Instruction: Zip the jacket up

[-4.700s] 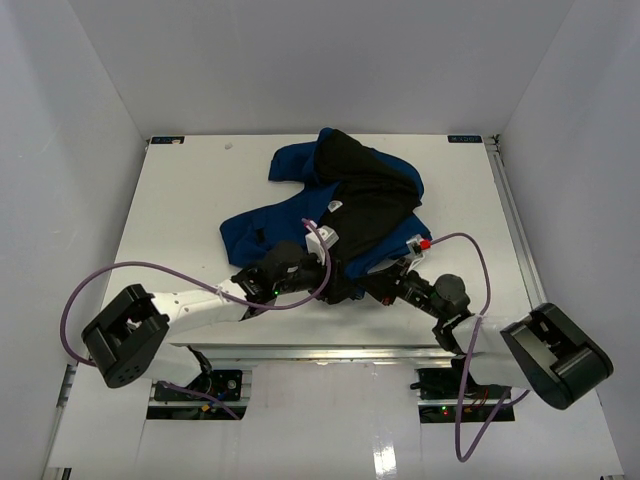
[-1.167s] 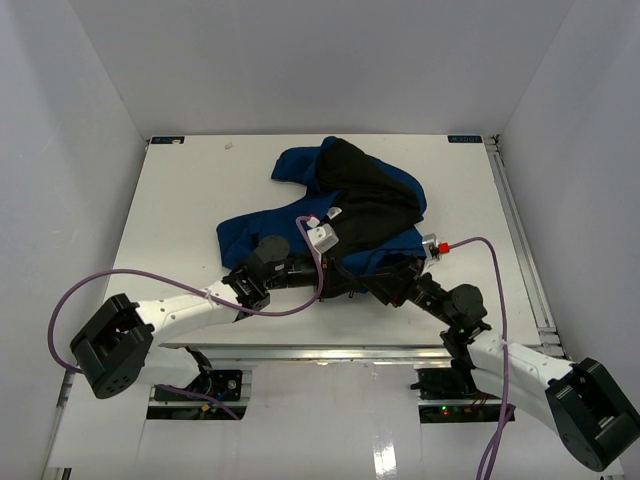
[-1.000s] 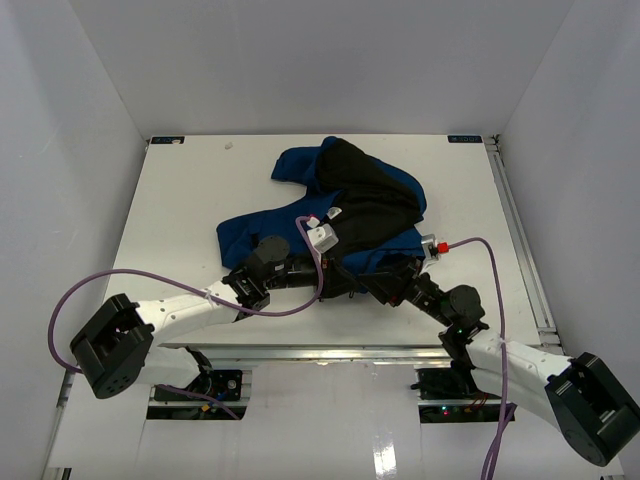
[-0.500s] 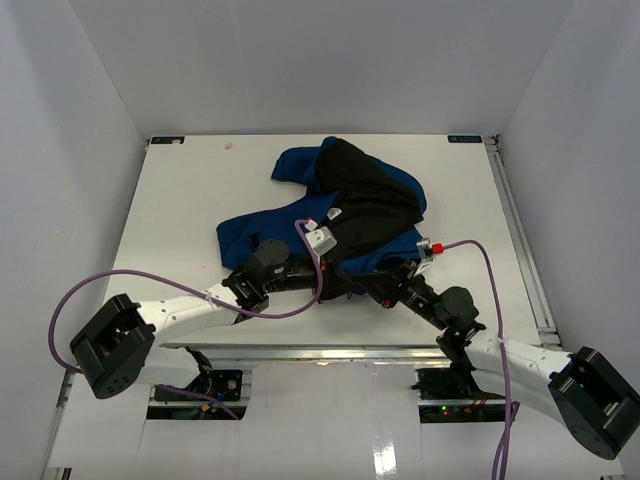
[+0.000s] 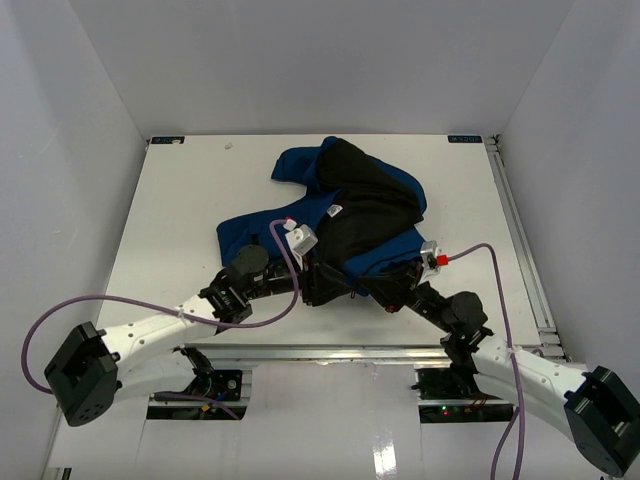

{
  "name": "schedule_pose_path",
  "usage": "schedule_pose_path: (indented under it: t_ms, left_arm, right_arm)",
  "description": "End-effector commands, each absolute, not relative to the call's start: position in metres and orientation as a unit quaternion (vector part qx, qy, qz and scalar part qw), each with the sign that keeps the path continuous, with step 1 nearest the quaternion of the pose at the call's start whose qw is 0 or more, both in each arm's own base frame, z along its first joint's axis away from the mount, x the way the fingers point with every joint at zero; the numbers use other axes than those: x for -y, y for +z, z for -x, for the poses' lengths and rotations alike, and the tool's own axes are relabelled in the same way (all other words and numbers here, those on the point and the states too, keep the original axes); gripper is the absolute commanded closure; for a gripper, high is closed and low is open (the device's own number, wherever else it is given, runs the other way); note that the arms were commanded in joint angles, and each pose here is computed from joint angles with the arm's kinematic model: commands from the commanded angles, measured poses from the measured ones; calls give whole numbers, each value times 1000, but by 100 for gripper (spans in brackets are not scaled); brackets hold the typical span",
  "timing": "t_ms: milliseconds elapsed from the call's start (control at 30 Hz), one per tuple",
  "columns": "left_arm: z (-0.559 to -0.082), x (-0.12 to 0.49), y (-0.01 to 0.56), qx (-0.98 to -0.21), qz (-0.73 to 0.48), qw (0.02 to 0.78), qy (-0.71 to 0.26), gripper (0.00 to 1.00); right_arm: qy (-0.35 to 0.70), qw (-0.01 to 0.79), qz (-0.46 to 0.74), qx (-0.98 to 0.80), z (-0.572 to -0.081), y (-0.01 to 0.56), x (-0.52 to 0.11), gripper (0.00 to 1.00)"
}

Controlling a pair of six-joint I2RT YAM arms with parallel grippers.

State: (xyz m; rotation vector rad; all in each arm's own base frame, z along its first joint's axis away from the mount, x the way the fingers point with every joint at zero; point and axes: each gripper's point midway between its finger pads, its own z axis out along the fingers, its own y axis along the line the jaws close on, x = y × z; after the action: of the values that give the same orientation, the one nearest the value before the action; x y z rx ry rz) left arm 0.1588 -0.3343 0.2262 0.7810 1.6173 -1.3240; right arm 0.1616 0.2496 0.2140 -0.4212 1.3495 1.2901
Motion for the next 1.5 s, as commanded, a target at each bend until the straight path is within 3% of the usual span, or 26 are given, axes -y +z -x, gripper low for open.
schedule_pose_path:
  t_ms: [0,567,833,1000,1333,1467]
  left_arm:
    - [-155,327,215,-662,-308,430,-530,45]
    - [-153,359,196,-645,-331,384,-572,39]
    - [-195,342,157,-764,-231,387,-463,46]
    - [-205,315,147,-804,-171,399,-407,45]
    - [-221,292,188,-790,-137,461,-381,38]
    - [-270,269,215,-802,-82,501,-314,35]
  right_arm:
    - [530,607,235,-544,-154,219,-249,92]
    - [543,603,248,-529,-146,230,-251,92]
    - [528,619,236,-531,-151,233,-244,92]
    - [519,631,228,-531,-153,237,-239,92]
    - [507,625,221,-551,-158,230,-238,92]
    - [506,618,214,-562,-158,217,-236,92]
